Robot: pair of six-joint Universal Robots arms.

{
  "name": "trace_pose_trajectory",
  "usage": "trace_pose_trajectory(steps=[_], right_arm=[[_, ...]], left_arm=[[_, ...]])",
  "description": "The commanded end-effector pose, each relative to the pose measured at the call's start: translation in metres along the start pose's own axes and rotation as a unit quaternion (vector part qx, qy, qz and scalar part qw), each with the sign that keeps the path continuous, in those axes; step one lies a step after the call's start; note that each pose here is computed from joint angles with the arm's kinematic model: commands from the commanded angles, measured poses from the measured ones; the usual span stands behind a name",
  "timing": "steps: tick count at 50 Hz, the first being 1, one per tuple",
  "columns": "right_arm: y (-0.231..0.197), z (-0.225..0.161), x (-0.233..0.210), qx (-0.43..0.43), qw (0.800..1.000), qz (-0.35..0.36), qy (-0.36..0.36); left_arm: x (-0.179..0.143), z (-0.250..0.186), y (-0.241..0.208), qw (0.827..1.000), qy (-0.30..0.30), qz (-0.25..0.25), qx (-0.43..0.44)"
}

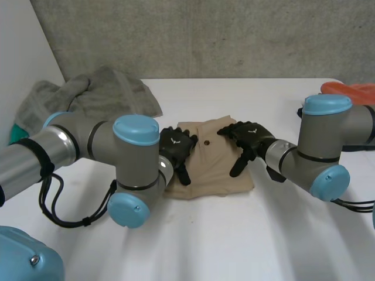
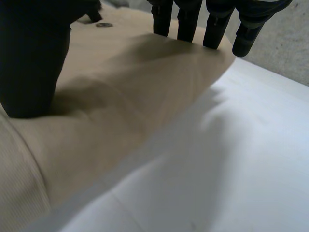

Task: Fold the laundry.

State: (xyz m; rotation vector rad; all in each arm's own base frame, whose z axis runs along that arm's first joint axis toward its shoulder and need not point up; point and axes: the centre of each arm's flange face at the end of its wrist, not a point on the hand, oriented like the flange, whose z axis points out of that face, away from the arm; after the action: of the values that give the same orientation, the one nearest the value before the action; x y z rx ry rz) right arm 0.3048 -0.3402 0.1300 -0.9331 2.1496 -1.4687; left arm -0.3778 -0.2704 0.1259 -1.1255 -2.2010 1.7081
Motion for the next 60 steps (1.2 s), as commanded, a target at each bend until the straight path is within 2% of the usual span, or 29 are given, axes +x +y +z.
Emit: trace_pose_trajectory(steps=[1, 5, 11, 17, 21, 22, 26, 29, 31, 48, 60], right_arm=[[0.003, -0.001, 0.004, -0.024, 0.994, -0.096, 0.046], [-0.022, -0.013, 0.005, -0.002, 0.989, -0.13, 0.066], [-0.058, -0.04, 0.005, 0.045, 0.986, -0.137, 0.085], [-0.054, -0.066, -0.01, 0.085, 0.979, -0.15, 0.111], [-0.029, -0.081, -0.035, 0.088, 0.979, -0.154, 0.101], [-0.021, -0.083, -0.04, 0.085, 0.979, -0.155, 0.097], [0.01, -0.088, -0.064, 0.086, 0.981, -0.16, 0.073], [0.028, -0.085, -0.08, 0.094, 0.98, -0.167, 0.056], [0.037, -0.079, -0.084, 0.094, 0.979, -0.172, 0.053], [0.053, -0.033, -0.079, 0.113, 0.971, -0.203, 0.063], [0.038, -0.016, -0.073, 0.141, 0.966, -0.205, 0.077]], left_arm=[[-0.001, -0.006, 0.001, 1.0, -0.001, 0.025, -0.008], [-0.009, -0.012, -0.022, 1.0, -0.011, 0.017, 0.021], [-0.024, -0.033, -0.068, 0.996, -0.022, 0.005, 0.086], [-0.041, -0.06, -0.114, 0.984, 0.005, -0.033, 0.174], [-0.055, -0.075, -0.134, 0.97, 0.082, -0.069, 0.22], [-0.056, -0.081, -0.141, 0.96, 0.127, -0.081, 0.234], [-0.056, -0.089, -0.146, 0.934, 0.234, -0.115, 0.243], [-0.062, -0.088, -0.144, 0.925, 0.263, -0.135, 0.238], [-0.066, -0.086, -0.142, 0.924, 0.265, -0.148, 0.233], [-0.05, -0.08, -0.131, 0.927, 0.264, -0.158, 0.214], [-0.046, -0.08, -0.129, 0.932, 0.255, -0.147, 0.212]])
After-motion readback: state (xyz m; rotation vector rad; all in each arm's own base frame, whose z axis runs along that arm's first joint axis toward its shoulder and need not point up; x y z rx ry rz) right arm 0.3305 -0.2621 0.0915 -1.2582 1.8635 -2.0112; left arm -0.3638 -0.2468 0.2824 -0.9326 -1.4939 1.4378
